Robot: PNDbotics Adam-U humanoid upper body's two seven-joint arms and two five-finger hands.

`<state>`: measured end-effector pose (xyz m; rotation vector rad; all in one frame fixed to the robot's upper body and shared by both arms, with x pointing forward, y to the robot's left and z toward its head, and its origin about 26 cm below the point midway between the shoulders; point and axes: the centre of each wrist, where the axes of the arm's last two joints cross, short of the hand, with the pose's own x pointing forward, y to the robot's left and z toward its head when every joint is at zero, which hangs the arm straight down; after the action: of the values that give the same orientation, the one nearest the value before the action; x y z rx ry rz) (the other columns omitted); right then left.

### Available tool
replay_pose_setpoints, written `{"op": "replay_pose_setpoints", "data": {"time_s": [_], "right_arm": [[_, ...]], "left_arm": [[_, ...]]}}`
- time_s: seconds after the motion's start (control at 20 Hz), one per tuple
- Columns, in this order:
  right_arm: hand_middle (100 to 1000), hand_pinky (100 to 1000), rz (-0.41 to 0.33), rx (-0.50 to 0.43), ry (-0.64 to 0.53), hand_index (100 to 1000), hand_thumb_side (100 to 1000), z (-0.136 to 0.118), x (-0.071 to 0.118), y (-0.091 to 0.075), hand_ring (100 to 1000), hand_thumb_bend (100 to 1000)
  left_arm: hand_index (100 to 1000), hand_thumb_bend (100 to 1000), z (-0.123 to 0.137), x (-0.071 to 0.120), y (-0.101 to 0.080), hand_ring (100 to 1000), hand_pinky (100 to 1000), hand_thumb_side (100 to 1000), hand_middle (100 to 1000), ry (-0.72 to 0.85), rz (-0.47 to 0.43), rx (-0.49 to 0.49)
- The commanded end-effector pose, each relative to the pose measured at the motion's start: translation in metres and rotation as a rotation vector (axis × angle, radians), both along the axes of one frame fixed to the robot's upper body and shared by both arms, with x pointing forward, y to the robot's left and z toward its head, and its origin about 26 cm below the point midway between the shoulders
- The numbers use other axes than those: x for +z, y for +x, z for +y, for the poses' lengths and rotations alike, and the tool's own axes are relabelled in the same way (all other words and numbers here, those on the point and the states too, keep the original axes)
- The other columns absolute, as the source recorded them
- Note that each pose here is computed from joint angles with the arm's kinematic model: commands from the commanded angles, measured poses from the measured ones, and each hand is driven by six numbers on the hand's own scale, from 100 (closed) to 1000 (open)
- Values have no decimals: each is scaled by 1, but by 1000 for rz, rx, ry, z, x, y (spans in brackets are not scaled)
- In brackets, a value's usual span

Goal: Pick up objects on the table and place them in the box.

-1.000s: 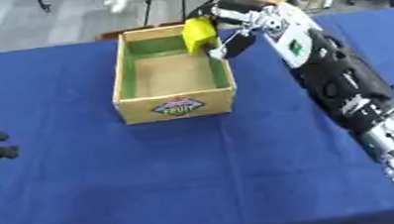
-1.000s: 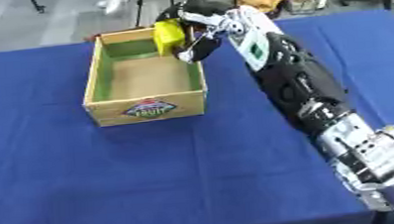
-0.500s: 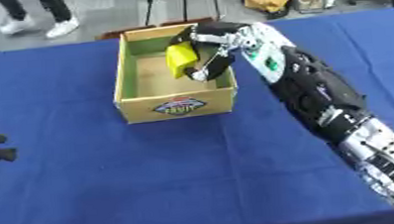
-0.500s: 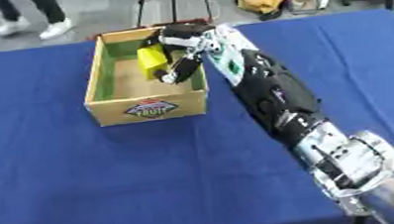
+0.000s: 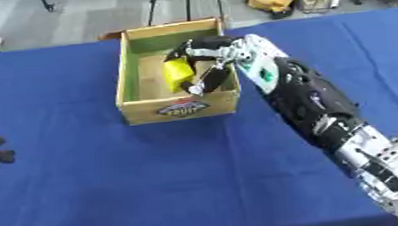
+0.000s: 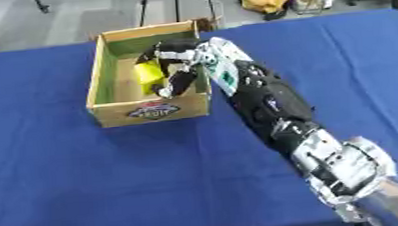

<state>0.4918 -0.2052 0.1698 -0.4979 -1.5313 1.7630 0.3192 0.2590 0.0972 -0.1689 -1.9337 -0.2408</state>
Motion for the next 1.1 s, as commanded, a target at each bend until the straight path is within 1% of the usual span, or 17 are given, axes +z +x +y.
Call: {"op": "replay_pose_setpoints", "data": {"time_s": [0.05,0.1,0.15,0.2,0.25,0.3,0.35,0.4,0.45,0.5,0.55,0.6,0.65,0.7,0.8,0.95,1.1], "right_arm": [[402,760,8,-9,-25,676,223,-3,-3,1,592,100],[448,769,12,-9,-27,697,269,-4,-4,1,615,100],[496,777,14,-8,-28,722,286,-4,-5,1,638,100],[567,788,14,-6,-28,757,311,-5,-5,1,672,100],[595,792,14,-4,-27,773,327,-5,-5,2,683,100],[677,803,12,-2,-25,815,398,-5,-4,2,713,100],[707,806,11,0,-23,828,425,-5,-4,2,721,100],[756,815,10,2,-22,856,477,-5,-3,2,741,100],[771,818,9,5,-21,865,495,-5,-3,2,747,100],[797,822,8,7,-19,881,532,-4,-2,2,760,100],[809,825,5,10,-17,889,546,-4,-1,2,767,100],[837,831,3,12,-16,904,590,-4,0,2,783,130],[845,834,0,16,-15,909,604,-4,2,2,789,149],[865,840,-4,18,-15,922,643,-3,4,2,802,198],[879,844,-15,22,-9,928,671,-3,10,2,810,239],[878,844,-28,23,-4,926,674,-3,17,2,810,237],[880,843,-29,17,-5,928,667,-3,19,2,810,235]], "left_arm": [[733,740,0,8,1,502,725,925,587,8,-26,-12],[733,740,0,8,1,502,725,924,586,8,-26,-11],[733,741,0,8,1,502,725,924,586,8,-26,-11],[733,741,0,8,1,502,725,924,586,7,-27,-11],[733,741,0,8,1,502,725,924,586,7,-26,-12],[733,742,0,8,2,502,725,924,586,7,-27,-12],[733,742,0,8,2,502,725,923,586,7,-27,-13],[733,742,0,9,2,502,725,923,586,7,-27,-13],[733,742,0,9,2,502,725,923,586,7,-27,-13],[733,743,0,9,2,501,725,923,586,7,-27,-13],[733,743,0,9,2,501,725,923,586,7,-27,-13],[733,743,0,8,2,501,725,923,585,7,-27,-12],[733,744,0,8,2,501,725,923,585,7,-26,-11],[733,744,0,8,2,501,725,922,585,7,-26,-11],[733,744,0,8,2,501,725,922,585,7,-26,-10],[733,745,1,8,2,501,725,922,585,8,-26,-9],[733,745,1,8,2,500,725,922,585,9,-26,-9]]}}
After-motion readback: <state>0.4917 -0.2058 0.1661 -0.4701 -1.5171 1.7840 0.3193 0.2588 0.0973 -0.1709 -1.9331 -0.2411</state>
